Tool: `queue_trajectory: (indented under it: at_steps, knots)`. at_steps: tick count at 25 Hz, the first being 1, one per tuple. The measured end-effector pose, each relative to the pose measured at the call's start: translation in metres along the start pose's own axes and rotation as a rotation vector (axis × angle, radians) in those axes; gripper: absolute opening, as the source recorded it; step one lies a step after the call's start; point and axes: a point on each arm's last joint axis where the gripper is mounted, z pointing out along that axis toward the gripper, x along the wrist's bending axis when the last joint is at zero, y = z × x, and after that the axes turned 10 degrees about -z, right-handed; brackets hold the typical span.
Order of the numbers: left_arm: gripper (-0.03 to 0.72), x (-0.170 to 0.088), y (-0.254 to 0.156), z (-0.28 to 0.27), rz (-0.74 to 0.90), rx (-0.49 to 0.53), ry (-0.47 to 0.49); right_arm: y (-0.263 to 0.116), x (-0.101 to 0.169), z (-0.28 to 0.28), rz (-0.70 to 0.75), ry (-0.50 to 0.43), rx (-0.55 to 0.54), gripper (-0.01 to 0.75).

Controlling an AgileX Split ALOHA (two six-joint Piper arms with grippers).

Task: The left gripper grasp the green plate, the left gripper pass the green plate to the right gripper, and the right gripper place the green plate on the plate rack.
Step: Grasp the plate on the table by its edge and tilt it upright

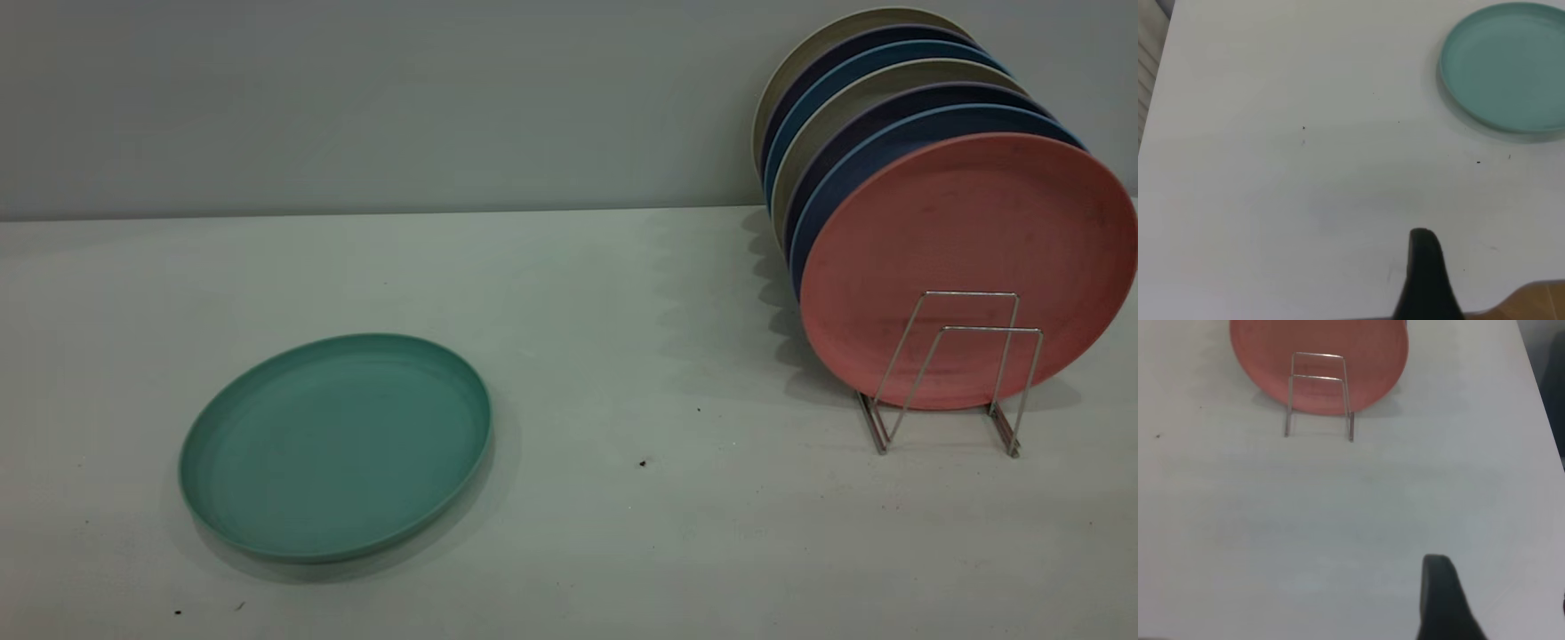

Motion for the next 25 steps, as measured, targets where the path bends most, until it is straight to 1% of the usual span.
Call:
queue_trajectory:
  at_steps: [4,7,9,11,15,17,19,21,23,25]
  knots:
    - [0.563,0.0,0.0,0.0,-0.001,0.0,0.004,0.0,0.0,0.0,0.0,0.001,0.0,0.44]
    - [0.563,0.003,0.0,0.0,-0.026,-0.006,0.032,0.0,-0.001,0.0,0.001,-0.007,0.004,0.438]
    - [0.563,0.003,0.005,-0.003,-0.055,-0.032,0.037,0.007,-0.002,-0.002,0.004,-0.006,0.006,0.438]
    - [0.563,0.002,0.019,-0.006,-0.079,-0.06,0.032,0.021,-0.005,-0.001,0.004,-0.005,0.014,0.438]
    - [0.563,-0.003,0.058,0.001,-0.093,0.006,0.011,0.056,-0.014,0.014,0.005,0.005,0.057,0.447]
    - [0.563,-0.005,0.078,0.011,-0.094,0.082,0.012,0.072,-0.017,0.025,0.004,0.013,0.093,0.473]
    - [0.563,-0.007,0.096,0.024,-0.099,0.144,0.009,0.085,-0.017,0.041,-0.009,0.055,0.139,0.509]
    - [0.563,-0.009,0.111,0.037,-0.103,0.183,0.004,0.095,-0.014,0.056,-0.029,0.127,0.165,0.538]
    - [0.563,-0.011,0.122,0.054,-0.111,0.236,-0.002,0.106,-0.007,0.072,-0.037,0.237,0.167,0.554]
    - [0.563,-0.013,0.131,0.07,-0.124,0.271,-0.014,0.115,0.0,0.087,-0.035,0.335,0.125,0.559]
